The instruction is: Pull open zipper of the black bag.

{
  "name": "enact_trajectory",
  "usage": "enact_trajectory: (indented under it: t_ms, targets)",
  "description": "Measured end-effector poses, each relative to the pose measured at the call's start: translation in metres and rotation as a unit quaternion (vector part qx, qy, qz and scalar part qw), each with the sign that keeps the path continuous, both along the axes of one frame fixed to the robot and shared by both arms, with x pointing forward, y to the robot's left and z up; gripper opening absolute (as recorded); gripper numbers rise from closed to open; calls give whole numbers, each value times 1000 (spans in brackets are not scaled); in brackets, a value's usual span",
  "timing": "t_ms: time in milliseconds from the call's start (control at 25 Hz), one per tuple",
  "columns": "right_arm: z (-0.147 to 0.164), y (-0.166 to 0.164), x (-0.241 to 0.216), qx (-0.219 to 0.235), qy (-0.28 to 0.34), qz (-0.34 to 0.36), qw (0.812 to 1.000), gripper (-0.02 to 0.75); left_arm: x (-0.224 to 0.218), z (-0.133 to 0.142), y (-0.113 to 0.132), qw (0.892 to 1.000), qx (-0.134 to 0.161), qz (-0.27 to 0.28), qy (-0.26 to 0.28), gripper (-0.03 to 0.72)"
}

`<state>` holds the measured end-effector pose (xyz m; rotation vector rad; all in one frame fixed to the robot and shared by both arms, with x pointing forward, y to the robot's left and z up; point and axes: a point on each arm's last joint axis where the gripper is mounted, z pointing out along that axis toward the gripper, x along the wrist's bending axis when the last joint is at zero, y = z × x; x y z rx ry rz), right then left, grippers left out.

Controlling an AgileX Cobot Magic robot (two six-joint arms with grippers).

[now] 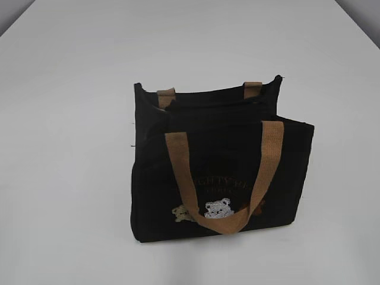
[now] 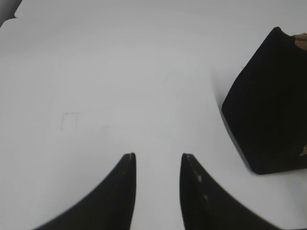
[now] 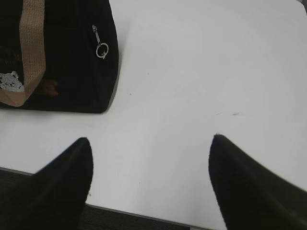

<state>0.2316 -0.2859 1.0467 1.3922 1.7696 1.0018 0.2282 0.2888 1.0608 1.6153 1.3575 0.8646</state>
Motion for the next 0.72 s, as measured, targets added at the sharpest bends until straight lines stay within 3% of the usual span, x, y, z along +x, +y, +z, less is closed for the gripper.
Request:
enact_trajectory:
  t_ms: [720]
  targets:
    - [0,0,0,0,0,0,1000,581,0,0,0,1000,0,0,0,238]
